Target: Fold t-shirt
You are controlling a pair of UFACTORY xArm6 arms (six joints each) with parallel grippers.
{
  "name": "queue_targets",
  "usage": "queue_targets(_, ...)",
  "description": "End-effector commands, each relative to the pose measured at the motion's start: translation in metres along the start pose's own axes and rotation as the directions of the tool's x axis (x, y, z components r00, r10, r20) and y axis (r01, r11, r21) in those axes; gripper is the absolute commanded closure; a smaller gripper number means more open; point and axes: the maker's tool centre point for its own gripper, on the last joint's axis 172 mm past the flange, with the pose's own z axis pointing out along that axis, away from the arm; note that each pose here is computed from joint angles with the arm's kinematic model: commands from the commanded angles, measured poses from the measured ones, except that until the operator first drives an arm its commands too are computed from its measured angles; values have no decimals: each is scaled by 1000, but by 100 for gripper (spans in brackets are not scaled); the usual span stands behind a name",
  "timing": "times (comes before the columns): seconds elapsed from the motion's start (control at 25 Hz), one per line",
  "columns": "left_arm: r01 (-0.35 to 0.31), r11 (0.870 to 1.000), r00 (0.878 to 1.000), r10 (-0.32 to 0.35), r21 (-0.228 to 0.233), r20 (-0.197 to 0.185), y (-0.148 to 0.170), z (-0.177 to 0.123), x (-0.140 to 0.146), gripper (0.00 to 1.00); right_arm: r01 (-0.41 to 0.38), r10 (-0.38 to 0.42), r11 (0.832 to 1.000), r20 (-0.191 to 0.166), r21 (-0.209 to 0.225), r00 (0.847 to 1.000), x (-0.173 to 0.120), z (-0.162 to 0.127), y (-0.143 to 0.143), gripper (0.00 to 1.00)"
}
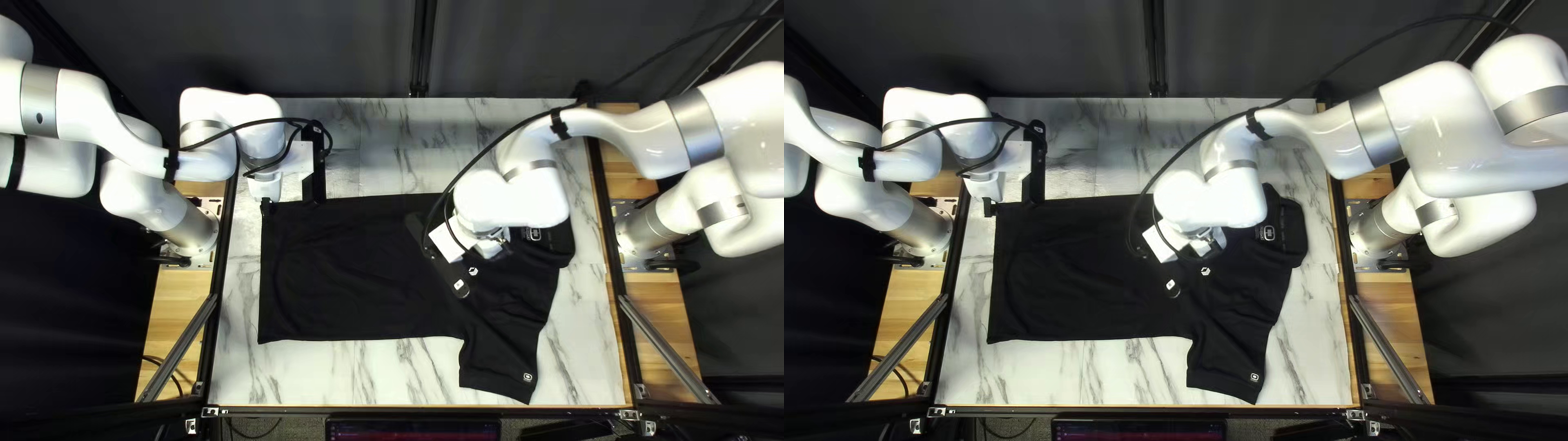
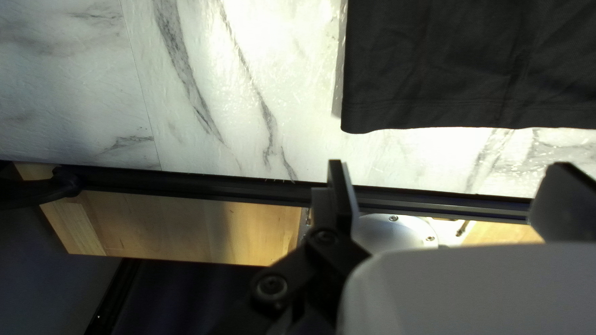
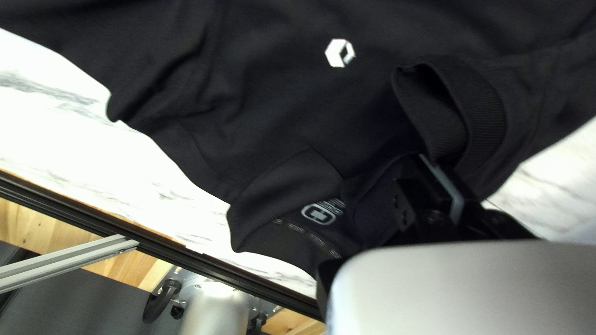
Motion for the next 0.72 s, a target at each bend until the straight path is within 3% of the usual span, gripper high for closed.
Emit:
queue_targets(0.04, 0, 1000, 1000, 0, 0, 0, 0, 0, 0, 0, 1, -1, 1000, -43, 19, 999, 4, 21, -2, 44)
queue_targets(0.08, 0, 1000, 1000, 0, 0, 0, 0, 0, 0, 0, 0, 1, 1000, -53, 21, 999, 5, 23, -3, 29)
queue_targets(0.12, 0, 1000, 1000, 0, 0, 0, 0, 0, 0, 0, -6, 8, 1000, -73, 24, 997, 6, 26, -5, 0)
queue_targets(0.28, 0, 1000, 1000, 0, 0, 0, 0, 0, 0, 0, -58, 59, 998, -118, 10, 991, 2, 20, -7, 0)
queue_targets(0.52, 0, 1000, 1000, 0, 0, 0, 0, 0, 0, 0, -132, 115, 987, -178, -86, 977, 9, 26, -3, 0)
queue_targets(0.72, 0, 1000, 1000, 0, 0, 0, 0, 0, 0, 0, -150, 122, 979, -189, -141, 974, 30, 29, -2, 0)
